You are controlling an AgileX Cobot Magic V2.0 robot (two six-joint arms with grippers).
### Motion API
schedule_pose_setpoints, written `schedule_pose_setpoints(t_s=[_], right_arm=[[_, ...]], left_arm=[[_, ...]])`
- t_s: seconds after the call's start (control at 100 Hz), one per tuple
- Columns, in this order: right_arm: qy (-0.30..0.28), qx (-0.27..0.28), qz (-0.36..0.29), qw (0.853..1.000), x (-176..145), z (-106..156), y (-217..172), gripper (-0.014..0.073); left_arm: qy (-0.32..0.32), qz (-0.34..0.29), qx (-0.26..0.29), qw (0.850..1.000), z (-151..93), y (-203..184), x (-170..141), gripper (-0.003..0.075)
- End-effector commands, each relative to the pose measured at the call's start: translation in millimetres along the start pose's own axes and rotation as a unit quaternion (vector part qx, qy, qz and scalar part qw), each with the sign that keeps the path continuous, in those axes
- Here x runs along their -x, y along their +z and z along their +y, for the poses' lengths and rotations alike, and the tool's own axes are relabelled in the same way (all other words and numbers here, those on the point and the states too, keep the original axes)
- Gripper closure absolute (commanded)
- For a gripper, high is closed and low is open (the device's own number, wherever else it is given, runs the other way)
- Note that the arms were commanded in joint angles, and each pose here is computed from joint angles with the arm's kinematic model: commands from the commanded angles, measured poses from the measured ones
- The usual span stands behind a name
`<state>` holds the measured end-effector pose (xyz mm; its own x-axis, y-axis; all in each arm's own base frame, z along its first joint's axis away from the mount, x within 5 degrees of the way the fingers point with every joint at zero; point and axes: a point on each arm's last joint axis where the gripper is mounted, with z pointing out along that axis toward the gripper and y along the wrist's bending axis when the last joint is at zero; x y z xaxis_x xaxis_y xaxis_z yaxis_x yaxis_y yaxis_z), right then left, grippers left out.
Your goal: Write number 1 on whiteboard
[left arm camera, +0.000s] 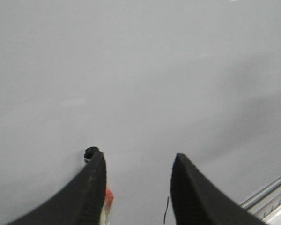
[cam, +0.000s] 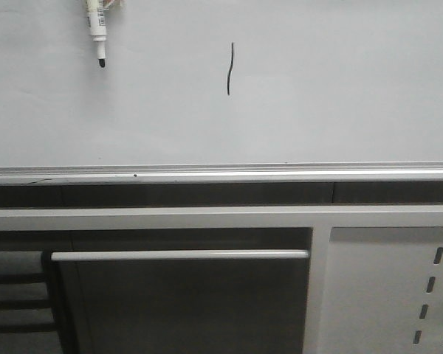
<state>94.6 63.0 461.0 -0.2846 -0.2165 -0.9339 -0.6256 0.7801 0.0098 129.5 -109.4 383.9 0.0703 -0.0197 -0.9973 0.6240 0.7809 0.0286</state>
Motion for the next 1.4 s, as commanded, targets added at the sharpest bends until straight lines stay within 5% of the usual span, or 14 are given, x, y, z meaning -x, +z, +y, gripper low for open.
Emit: schedule_pose_setpoints(t_s=[0.0,0.04,0.33,0.5,0.57,1.39], right_arm=[[0.003,-0.032,-0.089,0.996,0.2,2.0,-18.6,0.0665],[0.003,-0.040,-0.110,0.993,-9.2,3.9,-24.3,0.0662],[0.002,-0.089,-0.229,0.969,-108.9,16.7,-50.1,0.0659],[0.000,-0.091,-0.242,0.966,-170.3,21.9,-44.4,0.0660],[0.011,-0.085,-0.200,0.976,-183.9,18.6,-28.0,0.0659],[0.028,-0.078,-0.163,0.983,-193.4,15.7,-13.4,0.0660]], left_arm=[[0.017,-0.032,-0.015,0.999,-1.5,-17.2,17.8,0.0638],[0.018,-0.032,-0.025,0.999,-3.0,-24.2,17.1,0.0744],[0.015,-0.031,-0.044,0.998,-5.1,-74.0,-24.1,0.0741],[-0.001,-0.070,-0.036,0.997,-2.8,-110.8,-54.4,0.0741],[-0.002,-0.091,-0.030,0.995,-1.6,-122.4,-63.9,0.0741],[-0.022,-0.121,-0.030,0.992,-1.0,-138.5,-79.1,0.0741]])
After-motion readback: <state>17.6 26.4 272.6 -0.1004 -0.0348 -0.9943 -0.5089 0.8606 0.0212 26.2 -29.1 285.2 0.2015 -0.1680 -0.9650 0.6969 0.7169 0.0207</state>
